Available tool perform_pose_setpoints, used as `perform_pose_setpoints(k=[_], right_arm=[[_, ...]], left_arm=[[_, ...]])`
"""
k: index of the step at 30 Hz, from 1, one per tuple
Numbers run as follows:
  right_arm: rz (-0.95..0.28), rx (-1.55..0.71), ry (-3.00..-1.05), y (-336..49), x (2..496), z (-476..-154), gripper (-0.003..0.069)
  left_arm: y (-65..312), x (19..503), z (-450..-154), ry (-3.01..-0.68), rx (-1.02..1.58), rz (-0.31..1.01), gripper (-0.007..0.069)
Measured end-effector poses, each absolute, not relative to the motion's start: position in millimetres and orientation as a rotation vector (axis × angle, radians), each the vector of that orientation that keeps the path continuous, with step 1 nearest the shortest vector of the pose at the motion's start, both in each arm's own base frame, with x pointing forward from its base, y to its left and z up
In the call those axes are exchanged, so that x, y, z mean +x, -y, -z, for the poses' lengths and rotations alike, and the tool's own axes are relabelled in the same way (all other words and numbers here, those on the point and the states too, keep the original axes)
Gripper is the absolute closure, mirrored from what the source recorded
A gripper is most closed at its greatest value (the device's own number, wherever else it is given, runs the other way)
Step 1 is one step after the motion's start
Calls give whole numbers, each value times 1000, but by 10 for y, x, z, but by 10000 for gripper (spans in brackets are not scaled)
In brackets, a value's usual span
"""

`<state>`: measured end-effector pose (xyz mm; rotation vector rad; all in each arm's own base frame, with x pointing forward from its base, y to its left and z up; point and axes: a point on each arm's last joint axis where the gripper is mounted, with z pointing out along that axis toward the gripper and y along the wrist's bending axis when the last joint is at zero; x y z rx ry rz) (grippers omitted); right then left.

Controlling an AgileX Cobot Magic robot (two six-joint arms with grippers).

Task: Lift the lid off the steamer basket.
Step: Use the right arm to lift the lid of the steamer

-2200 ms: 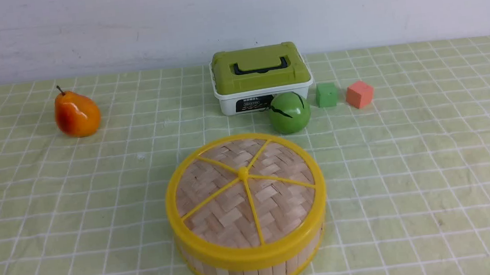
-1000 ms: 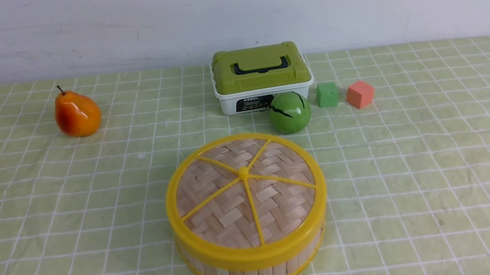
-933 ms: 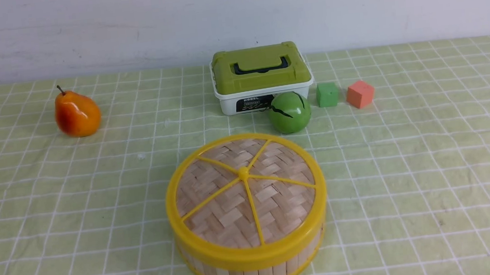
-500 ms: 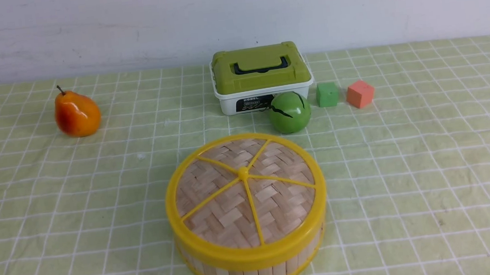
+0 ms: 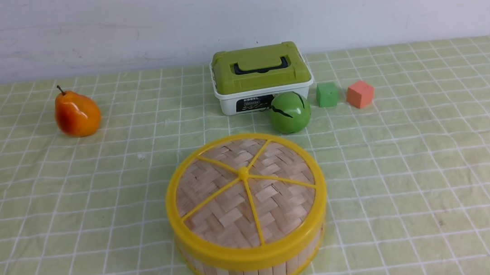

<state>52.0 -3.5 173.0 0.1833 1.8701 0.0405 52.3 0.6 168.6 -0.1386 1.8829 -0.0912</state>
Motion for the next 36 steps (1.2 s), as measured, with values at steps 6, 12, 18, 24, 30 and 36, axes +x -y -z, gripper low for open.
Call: perform_pose_setpoints(k=[6, 12, 18, 24, 30, 36], right_arm=[[-41, 183, -1870, 35, 520, -1730, 418], [-41, 183, -1870, 35, 520, -1730, 418], [-111, 235, -1861, 16, 522, -1734, 418], [-893, 874, -1672, -158, 536, -1784, 418], [-1028, 964, -1555, -159, 548, -1854, 418], [-924, 854, -1572, -140, 553, -1869, 418]], left_arm=[[-6, 523, -1686, -1883, -139, 91, 386], [-6, 523, -1686, -1883, -139, 91, 386], [-6, 523, -1686, -1883, -139, 91, 386], [-6, 523, -1686, -1883, -139, 91, 386], [-6, 523, -1686, -1883, -139, 91, 386], [-6, 523, -1686, -1883, -139, 91, 386]])
